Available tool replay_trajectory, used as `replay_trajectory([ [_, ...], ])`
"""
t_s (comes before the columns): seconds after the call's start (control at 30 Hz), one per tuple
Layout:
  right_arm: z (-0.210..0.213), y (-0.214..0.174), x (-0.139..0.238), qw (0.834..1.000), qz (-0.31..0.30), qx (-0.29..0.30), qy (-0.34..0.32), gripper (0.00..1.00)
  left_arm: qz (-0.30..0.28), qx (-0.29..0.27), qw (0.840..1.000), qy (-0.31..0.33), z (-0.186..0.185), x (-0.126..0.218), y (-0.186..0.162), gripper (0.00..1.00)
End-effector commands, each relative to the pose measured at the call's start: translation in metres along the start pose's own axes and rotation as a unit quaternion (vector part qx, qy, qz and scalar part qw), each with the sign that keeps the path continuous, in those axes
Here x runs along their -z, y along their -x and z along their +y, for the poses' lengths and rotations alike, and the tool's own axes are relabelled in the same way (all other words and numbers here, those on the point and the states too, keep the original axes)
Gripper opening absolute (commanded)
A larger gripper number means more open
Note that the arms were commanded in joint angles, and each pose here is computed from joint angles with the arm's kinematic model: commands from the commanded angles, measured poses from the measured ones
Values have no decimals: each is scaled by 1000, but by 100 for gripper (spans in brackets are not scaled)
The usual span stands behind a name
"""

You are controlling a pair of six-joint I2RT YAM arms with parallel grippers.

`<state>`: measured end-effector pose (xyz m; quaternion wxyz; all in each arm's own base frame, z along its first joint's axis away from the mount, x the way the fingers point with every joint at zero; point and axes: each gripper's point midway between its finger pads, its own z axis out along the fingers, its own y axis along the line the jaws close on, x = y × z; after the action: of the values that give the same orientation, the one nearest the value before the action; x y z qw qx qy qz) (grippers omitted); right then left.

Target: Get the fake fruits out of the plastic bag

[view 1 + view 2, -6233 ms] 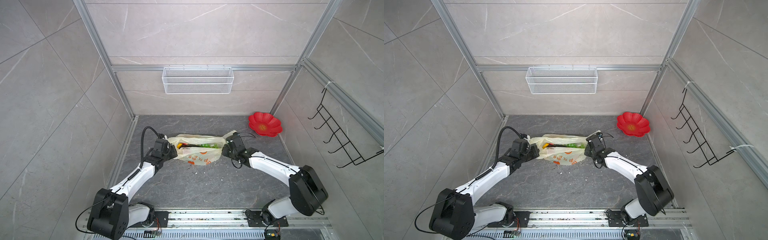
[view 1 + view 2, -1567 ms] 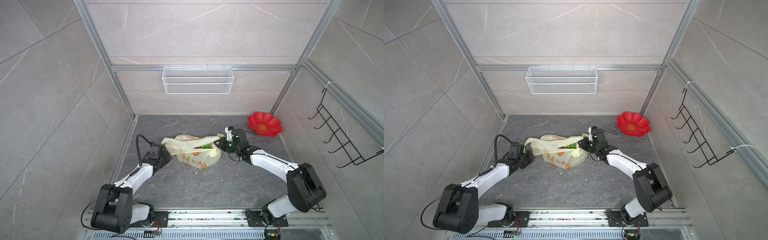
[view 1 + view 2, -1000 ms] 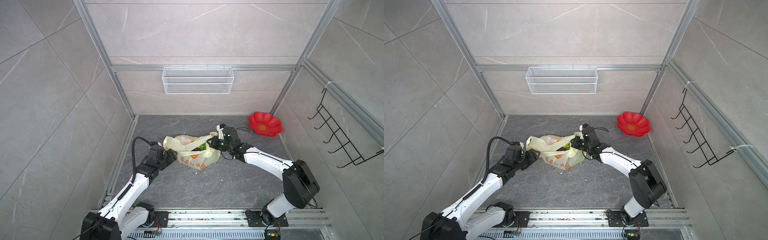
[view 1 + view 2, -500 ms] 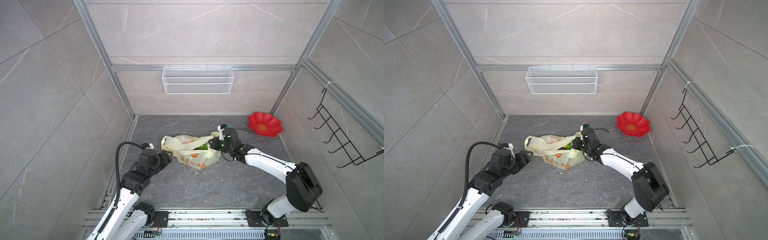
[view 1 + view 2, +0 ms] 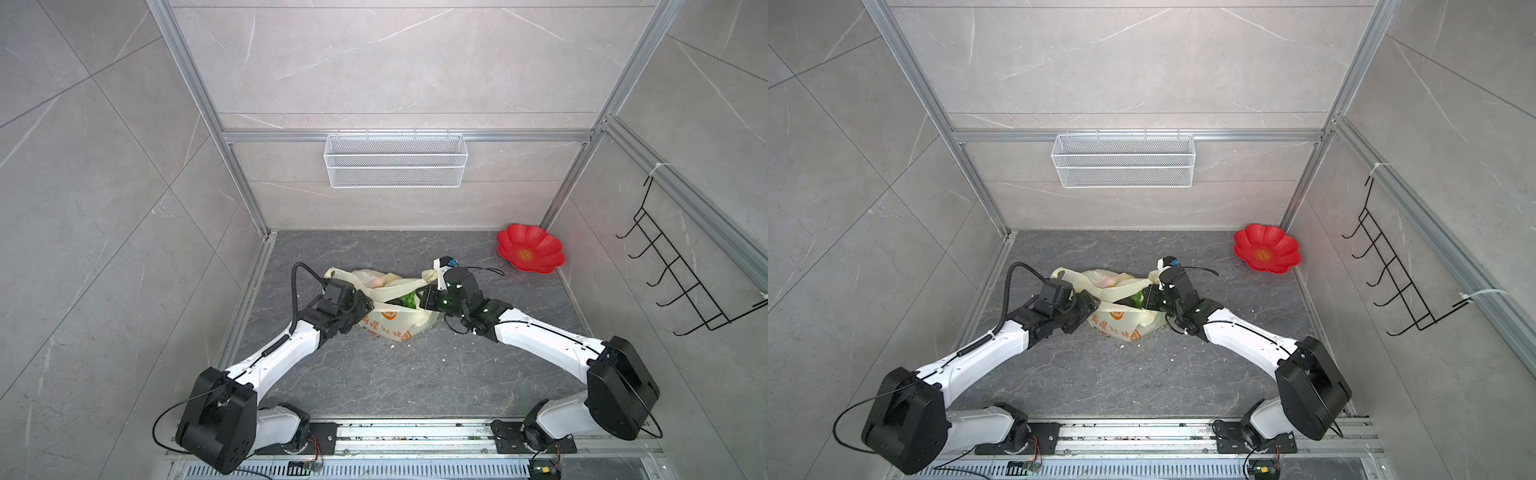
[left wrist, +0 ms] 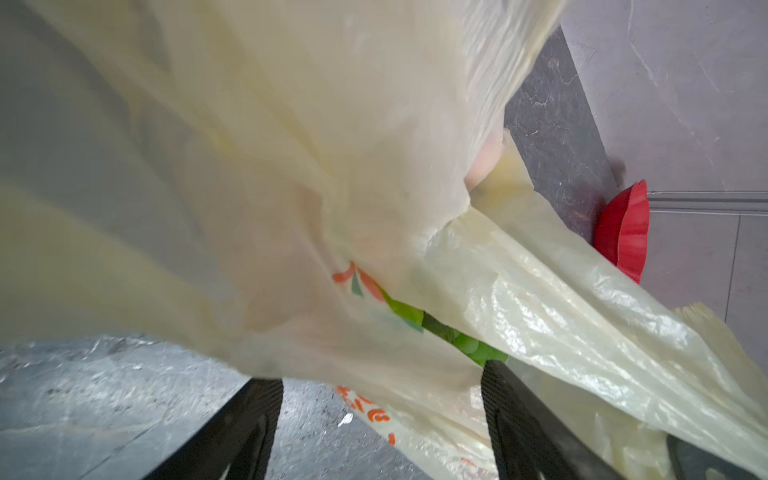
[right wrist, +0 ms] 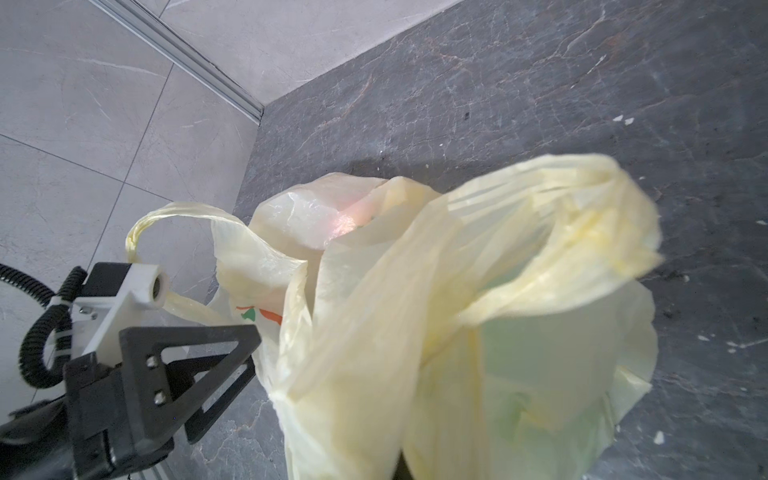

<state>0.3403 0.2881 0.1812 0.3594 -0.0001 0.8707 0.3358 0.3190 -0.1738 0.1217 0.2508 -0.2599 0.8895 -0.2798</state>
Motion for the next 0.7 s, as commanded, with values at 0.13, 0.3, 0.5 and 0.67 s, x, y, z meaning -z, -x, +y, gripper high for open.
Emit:
replay_trajectory([
  [0.13,-1,2,9,1000,-13,18,-11,0,-29,-4,999,-37,-28,-8,20,73],
  [0.3,-6,14,12,999,-27,4,-39,0,-15,-3,1000,-27,-12,-11,7,47],
  [0.5,-13,34,0,998,-29,-53,-19,3,-21,-14,1000,-10,16,-6,1,6],
  [0.67,-35,69,-18,991,-29,-129,21,6,-54,-19,998,-15,47,9,7,0],
])
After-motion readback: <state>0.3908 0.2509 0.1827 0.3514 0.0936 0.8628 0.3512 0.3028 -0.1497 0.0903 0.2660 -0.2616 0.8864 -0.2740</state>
